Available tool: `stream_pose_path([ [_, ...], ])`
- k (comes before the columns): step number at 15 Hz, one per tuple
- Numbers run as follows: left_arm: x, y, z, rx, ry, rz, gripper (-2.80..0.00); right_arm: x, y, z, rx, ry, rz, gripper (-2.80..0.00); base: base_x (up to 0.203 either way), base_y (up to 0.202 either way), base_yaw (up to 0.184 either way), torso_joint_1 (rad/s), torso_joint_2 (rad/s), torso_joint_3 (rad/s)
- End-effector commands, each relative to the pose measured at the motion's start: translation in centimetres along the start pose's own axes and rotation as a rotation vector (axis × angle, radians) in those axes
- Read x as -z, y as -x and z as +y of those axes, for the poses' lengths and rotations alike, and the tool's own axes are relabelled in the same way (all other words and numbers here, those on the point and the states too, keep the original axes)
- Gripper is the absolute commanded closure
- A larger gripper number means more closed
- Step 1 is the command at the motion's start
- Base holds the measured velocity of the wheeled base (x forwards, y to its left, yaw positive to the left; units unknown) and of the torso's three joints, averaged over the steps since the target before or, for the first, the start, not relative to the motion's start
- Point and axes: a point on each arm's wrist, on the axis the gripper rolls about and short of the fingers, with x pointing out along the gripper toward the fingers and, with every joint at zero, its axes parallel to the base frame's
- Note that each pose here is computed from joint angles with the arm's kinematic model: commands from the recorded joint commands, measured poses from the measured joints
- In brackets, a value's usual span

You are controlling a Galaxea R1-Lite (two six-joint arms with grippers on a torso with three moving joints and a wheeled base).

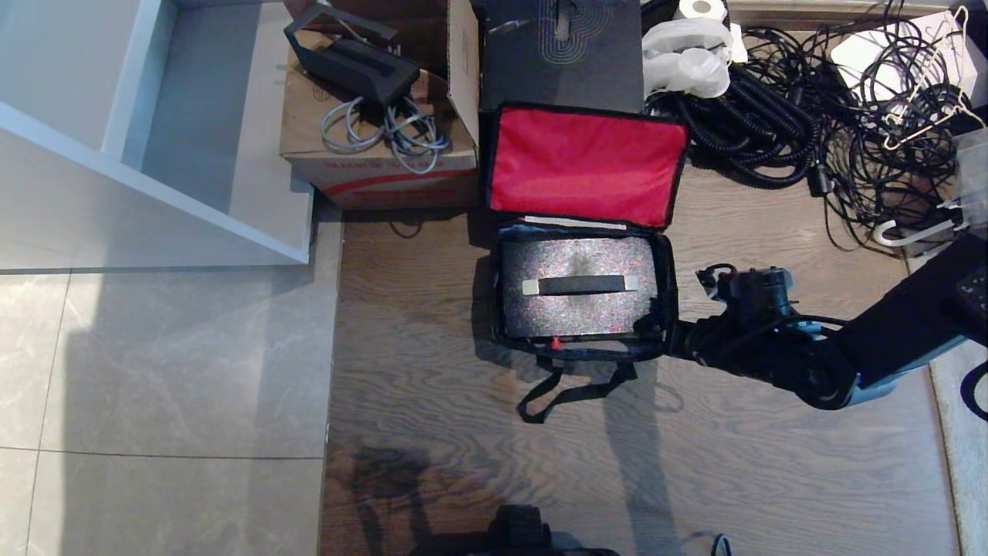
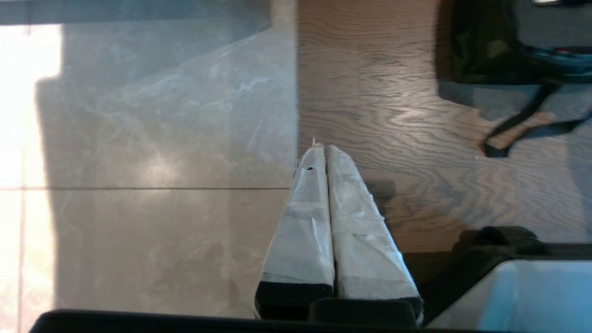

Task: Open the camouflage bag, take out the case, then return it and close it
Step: Grip the handle

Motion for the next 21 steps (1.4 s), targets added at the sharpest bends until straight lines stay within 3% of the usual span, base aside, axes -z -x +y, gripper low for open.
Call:
stream_pose_path([
  [1,0.0,0.0,0.0,-0.002,-0.002,0.0,0.0,0.7,0.8,0.8,-0.012,0.009,0.032,0.0,0.0,0.0,0.0,0.0,0.0,0.0],
  [4,0.0,0.0,0.0,-0.001,0.0,0.0,0.0,3.7,2.4,2.8,-0.006,0.03,0.135,0.0,0.0,0.0,0.0,0.0,0.0,0.0],
  [7,0.0,0.0,0.0,-0.001,0.0,0.0,0.0,5.2,3.4,4.9,-0.005,-0.064,0.181,0.0,0.0,0.0,0.0,0.0,0.0,0.0],
  [11,0.0,0.0,0.0,0.0,0.0,0.0,0.0,6.6,3.5,5.0,0.075,-0.053,0.215,0.0,0.0,0.0,0.0,0.0,0.0,0.0],
  [12,0.0,0.0,0.0,-0.001,0.0,0.0,0.0,6.6,3.7,4.9,0.077,-0.048,0.22,-2.8,0.0,0.0,0.0,0.0,0.0,0.0],
  [18,0.0,0.0,0.0,-0.001,-0.001,0.0,0.0,4.8,6.0,5.4,0.039,-0.018,0.143,-2.8,0.0,0.0,0.0,0.0,0.0,0.0],
  [21,0.0,0.0,0.0,-0.001,0.0,0.0,0.0,3.0,6.9,7.1,-0.014,0.196,0.054,-2.8,0.0,0.0,0.0,0.0,0.0,0.0],
])
